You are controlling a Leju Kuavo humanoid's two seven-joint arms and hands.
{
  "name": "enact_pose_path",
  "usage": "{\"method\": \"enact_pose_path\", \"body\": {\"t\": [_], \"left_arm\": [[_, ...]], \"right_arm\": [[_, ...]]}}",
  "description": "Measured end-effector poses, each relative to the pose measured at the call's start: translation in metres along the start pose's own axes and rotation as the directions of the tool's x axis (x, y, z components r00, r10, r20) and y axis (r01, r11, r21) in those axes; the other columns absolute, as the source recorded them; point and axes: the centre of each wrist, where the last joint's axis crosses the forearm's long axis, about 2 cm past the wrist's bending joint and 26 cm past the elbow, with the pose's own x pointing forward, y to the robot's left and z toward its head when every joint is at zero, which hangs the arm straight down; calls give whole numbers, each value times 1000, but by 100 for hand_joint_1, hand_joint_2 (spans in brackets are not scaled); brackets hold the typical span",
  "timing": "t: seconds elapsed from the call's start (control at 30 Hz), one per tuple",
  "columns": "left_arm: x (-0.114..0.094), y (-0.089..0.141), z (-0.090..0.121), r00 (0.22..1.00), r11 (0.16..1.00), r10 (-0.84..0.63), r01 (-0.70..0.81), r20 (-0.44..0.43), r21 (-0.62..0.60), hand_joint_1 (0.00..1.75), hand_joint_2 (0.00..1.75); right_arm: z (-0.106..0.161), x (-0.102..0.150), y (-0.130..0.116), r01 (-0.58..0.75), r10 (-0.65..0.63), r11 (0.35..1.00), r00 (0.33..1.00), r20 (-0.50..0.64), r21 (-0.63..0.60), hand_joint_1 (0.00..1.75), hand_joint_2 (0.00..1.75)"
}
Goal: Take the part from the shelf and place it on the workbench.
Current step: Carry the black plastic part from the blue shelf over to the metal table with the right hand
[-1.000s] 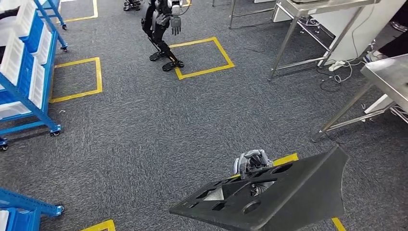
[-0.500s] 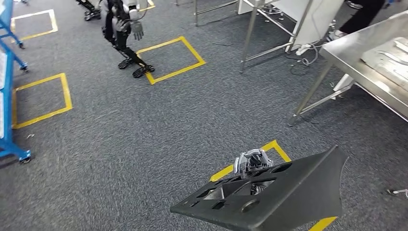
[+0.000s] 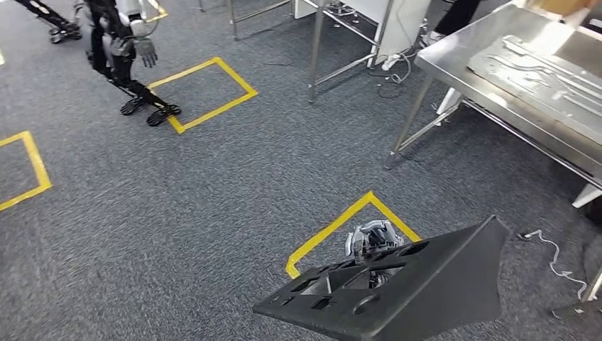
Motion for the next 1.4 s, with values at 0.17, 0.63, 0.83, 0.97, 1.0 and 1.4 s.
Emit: {"method": "enact_pose_path", "body": {"t": [0.17,0.63,0.83,0.97,1.0,1.4], "left_arm": [[1,-2,0,1000,1000,5,-5,2,-4,0,175],[1,-1,0,1000,1000,16,-16,0,2,0,175],[3,-3,-1,1000,1000,20,-20,4,-1,0,175],[1,-2,0,1000,1000,21,-21,1,1,0,175],[1,-2,0,1000,1000,22,-22,1,1,0,175],[3,-3,-1,1000,1000,25,-25,5,-2,0,175]], "right_arm": [[-1,0,0,-4,4,1000,1000,1,2,175,175],[-3,-2,0,-13,13,1000,1000,-8,10,175,175],[-4,-2,0,-21,21,1000,1000,-6,12,175,175],[-4,-3,0,-23,23,1000,1000,-8,13,175,175],[-4,-3,0,-24,24,1000,1000,-10,13,175,175],[-5,-4,0,-26,26,1000,1000,-7,15,175,175]]}}
